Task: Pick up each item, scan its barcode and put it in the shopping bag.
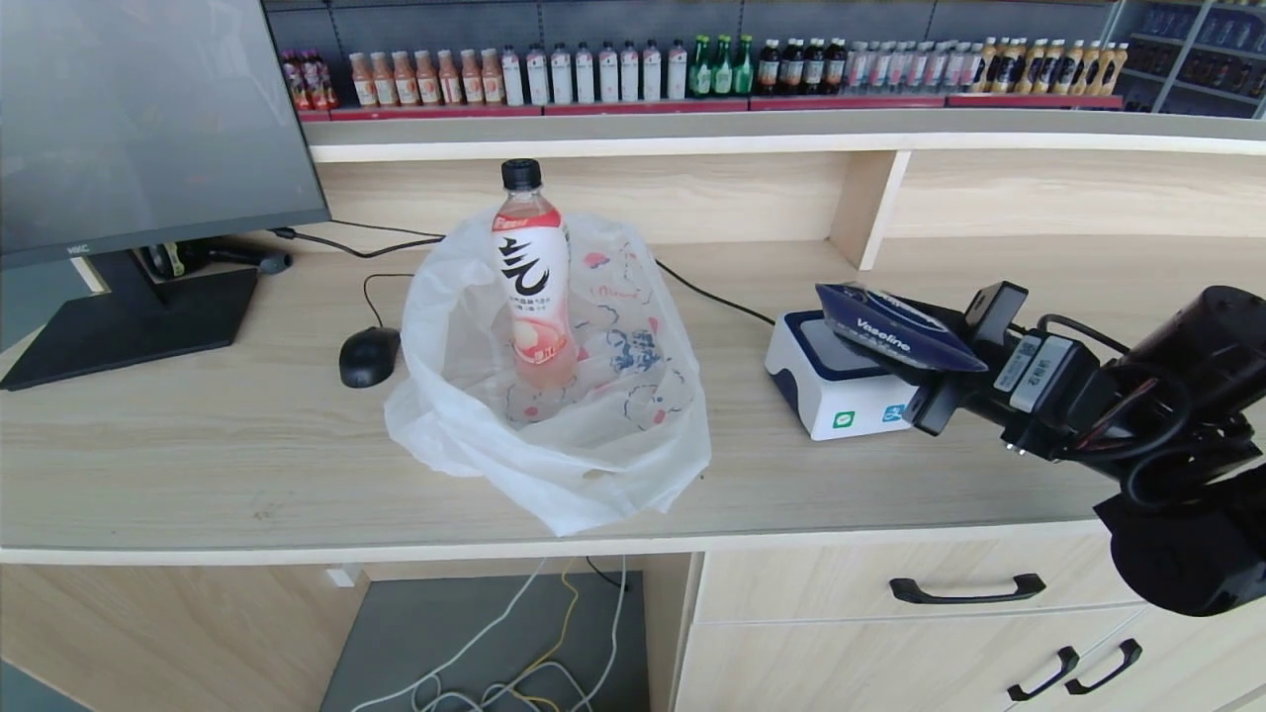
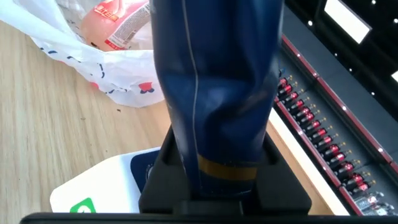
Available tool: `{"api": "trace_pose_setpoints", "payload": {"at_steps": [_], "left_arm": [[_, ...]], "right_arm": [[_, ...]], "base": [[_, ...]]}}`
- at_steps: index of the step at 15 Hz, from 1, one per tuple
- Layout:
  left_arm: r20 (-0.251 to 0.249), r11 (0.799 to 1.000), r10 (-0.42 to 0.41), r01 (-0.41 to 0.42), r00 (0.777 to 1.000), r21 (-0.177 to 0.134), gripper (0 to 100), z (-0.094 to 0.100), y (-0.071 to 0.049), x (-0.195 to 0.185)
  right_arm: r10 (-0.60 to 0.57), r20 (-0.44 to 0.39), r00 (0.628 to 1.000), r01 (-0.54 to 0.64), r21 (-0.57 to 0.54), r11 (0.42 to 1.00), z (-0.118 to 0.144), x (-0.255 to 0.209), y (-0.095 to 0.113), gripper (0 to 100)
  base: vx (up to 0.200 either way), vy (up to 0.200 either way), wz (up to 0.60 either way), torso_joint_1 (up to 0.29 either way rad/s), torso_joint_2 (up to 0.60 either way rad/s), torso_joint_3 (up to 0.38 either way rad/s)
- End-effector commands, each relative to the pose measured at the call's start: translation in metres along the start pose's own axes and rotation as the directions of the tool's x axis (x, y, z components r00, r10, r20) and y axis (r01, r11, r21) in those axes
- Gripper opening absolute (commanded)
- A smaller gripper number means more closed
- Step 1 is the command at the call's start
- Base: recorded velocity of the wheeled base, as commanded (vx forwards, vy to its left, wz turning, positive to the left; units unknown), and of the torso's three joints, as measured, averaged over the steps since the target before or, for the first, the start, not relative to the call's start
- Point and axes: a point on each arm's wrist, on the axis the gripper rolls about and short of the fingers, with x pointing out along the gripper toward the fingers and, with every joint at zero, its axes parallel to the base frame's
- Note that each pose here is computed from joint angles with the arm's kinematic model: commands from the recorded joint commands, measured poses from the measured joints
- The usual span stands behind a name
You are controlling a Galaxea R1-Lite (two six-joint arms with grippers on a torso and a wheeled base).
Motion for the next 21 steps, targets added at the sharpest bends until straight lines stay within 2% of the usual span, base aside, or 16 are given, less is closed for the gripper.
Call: {"api": "trace_pose_setpoints", "payload": {"at_steps": [1, 16, 21], "left_arm": [[0.0, 1.0, -0.001, 0.001, 1.0, 0.0, 100, 0.0, 0.0, 0.0], [0.0, 1.0, 0.001, -0.001, 1.0, 0.0, 100, 0.0, 0.0, 0.0], [0.0, 1.0, -0.001, 0.001, 1.0, 0.0, 100, 0.0, 0.0, 0.0]], "right_arm": [[0.009, 0.001, 1.0, -0.009, 0.007, 1.0, -0.003, 0.001, 0.002, 0], [0.019, 0.026, 0.999, -0.02, 0.015, 1.0, 0.001, 0.007, 0.005, 0], [-0.045, 0.033, 0.998, 0.043, 0.056, 0.997, 0.01, 0.011, -0.011, 0]], "base": [[0.0, 0.0, 0.0, 0.0, 0.0, 0.0], [0.0, 0.0, 0.0, 0.0, 0.0, 0.0], [0.0, 0.0, 0.0, 0.0, 0.0, 0.0]]}}
